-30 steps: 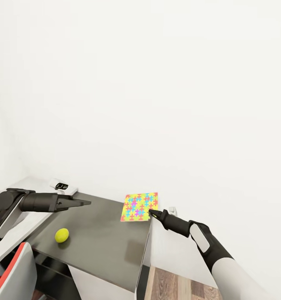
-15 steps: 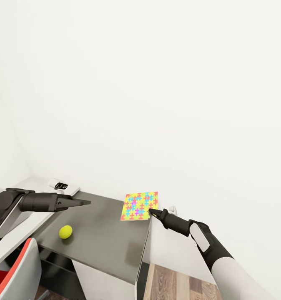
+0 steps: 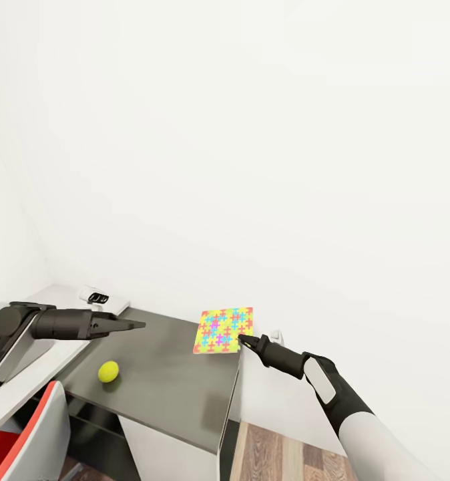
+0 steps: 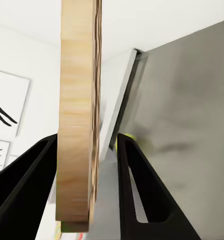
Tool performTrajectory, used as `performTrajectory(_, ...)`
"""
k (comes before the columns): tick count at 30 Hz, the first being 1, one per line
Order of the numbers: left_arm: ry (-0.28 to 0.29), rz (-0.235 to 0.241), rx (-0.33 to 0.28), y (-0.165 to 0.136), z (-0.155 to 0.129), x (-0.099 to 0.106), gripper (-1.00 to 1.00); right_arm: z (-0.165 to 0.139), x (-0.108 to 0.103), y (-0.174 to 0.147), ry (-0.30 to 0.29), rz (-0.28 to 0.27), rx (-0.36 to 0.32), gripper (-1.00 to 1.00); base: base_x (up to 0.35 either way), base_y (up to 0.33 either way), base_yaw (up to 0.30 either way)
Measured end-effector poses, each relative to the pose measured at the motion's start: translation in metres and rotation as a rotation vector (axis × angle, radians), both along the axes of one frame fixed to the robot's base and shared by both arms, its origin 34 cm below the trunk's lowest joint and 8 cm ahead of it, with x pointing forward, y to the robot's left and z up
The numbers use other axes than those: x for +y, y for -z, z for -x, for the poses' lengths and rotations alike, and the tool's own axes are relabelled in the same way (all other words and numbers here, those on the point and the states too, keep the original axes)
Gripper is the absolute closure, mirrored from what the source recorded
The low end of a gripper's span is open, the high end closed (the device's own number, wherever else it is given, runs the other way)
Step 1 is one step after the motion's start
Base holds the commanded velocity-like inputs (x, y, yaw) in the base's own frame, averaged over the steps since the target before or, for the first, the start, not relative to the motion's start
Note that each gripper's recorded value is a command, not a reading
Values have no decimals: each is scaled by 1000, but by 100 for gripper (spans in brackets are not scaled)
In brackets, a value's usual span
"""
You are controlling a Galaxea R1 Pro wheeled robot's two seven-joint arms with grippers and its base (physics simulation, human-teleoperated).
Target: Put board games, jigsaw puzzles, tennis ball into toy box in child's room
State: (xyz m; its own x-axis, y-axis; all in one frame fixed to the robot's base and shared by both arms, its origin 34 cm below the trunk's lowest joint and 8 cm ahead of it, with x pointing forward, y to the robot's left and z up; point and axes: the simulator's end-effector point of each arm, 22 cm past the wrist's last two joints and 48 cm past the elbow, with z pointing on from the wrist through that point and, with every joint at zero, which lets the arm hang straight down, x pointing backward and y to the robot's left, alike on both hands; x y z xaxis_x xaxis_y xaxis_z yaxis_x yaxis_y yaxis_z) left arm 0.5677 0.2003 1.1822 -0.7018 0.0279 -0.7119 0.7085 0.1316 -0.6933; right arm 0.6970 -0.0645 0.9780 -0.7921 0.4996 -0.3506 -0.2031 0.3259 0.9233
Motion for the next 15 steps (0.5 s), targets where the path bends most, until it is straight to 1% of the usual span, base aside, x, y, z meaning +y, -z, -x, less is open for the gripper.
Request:
performTrajectory(6, 1, 0, -3, -7, 3, -1, -100, 2, 0, -8, 0, 0, -4, 100, 0, 0, 185)
performTrajectory(9, 1, -1, -4, -11, 3, -1, -100, 3, 0, -12, 0, 0, -4, 100, 0, 0, 64)
performTrajectory(15, 0, -2, -4, -16, 5, -1, -100, 4, 0, -18, 0, 0, -7, 100, 0, 0, 12)
